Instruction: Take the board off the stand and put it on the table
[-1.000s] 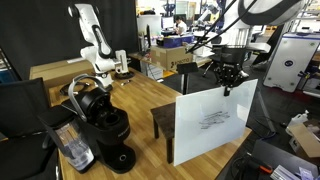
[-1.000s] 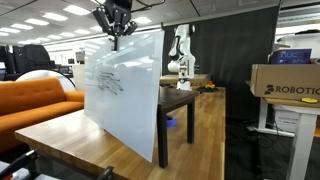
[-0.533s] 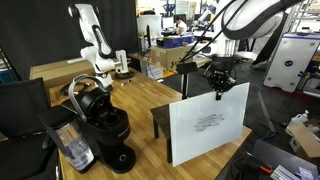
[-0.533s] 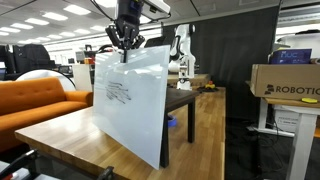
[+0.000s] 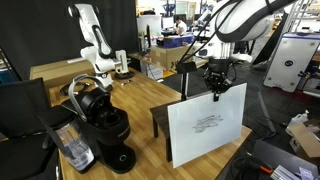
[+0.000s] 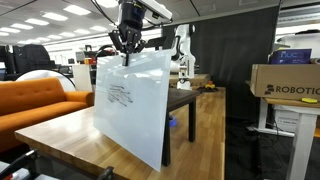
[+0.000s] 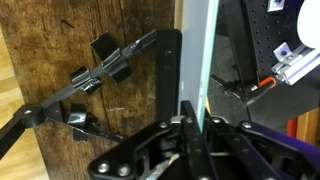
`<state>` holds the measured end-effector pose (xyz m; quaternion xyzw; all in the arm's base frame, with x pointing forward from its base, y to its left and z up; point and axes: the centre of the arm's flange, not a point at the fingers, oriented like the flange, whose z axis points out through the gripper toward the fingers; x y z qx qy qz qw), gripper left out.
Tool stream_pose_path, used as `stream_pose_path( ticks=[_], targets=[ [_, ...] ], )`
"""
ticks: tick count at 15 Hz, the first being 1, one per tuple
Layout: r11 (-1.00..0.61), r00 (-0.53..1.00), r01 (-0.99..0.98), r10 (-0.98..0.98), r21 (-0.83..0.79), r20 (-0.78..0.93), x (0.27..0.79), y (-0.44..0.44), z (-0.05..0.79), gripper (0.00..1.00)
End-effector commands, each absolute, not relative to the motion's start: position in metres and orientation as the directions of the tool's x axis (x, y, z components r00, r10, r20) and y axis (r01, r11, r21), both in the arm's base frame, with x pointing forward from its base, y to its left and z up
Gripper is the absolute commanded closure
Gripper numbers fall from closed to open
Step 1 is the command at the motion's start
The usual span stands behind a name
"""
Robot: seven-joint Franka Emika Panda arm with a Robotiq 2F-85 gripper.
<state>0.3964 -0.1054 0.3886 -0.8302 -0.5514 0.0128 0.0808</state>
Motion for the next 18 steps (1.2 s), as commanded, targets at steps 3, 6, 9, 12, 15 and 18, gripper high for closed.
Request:
stream_pose_path(
  ticks=[3,6,9,12,15,18],
  targets=[
    [-0.354,0.362,0.931,0.928,-0.089,0.085,0.419,-0.115,0.398,0.98],
    [-0.343,0.349,0.936,0.934,-0.076,0.081,0.423,-0.116,0.396,0.98],
    [-0.333,0.338,0.94,0.938,-0.07,0.081,0.426,-0.116,0.394,0.98],
    [-0.331,0.336,0.941,0.939,-0.071,0.079,0.428,-0.117,0.392,0.98],
    [-0.328,0.334,0.941,0.939,-0.078,0.078,0.428,-0.118,0.39,0.98],
    [-0.331,0.337,0.94,0.938,-0.08,0.08,0.427,-0.119,0.388,0.98]
  ],
)
